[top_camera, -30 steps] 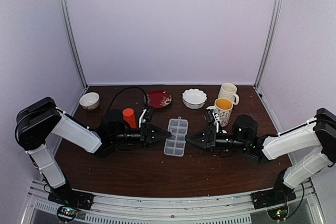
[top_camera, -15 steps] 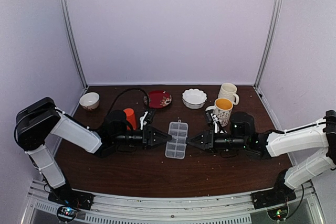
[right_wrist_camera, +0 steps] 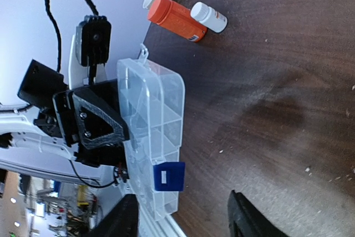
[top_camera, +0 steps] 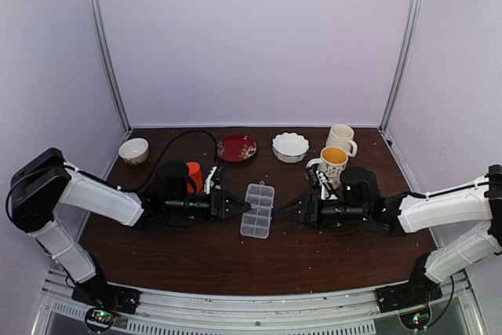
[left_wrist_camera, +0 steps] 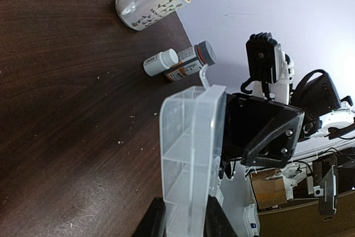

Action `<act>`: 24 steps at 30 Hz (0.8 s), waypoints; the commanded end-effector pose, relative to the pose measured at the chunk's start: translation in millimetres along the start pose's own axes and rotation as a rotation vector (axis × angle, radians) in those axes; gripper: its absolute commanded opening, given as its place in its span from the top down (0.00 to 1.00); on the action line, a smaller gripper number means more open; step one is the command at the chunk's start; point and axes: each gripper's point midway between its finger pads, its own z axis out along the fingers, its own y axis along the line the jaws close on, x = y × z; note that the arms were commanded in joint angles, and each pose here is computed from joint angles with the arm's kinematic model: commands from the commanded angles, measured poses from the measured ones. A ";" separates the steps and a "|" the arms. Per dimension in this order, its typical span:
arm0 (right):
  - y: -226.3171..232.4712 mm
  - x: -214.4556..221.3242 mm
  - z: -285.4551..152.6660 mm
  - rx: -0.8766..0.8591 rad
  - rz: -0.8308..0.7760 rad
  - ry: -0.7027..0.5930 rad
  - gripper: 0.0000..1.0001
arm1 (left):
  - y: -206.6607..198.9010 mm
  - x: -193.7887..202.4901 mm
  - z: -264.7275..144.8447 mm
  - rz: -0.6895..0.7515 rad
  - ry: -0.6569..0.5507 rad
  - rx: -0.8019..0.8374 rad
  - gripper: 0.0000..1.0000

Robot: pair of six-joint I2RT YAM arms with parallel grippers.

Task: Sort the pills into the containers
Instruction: Open the lid of the pill container.

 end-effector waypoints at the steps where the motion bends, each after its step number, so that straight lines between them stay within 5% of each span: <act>1: 29.2 -14.6 -8.2 -0.127 -0.039 -0.067 0.30 | -25.7 -15.4 -1.0 0.045 -0.039 0.090 0.88; 5: 45.4 -14.7 -10.5 -0.204 -0.046 -0.061 0.20 | -43.3 -17.2 -0.5 0.049 -0.023 0.164 0.88; 13: 62.0 -11.2 -6.0 -0.269 -0.050 -0.025 0.22 | -52.0 -18.6 -0.2 0.054 -0.010 0.195 0.88; 24: 73.4 -13.9 -17.0 -0.330 -0.030 -0.053 0.61 | -46.3 -17.3 -0.8 0.044 -0.013 0.171 0.88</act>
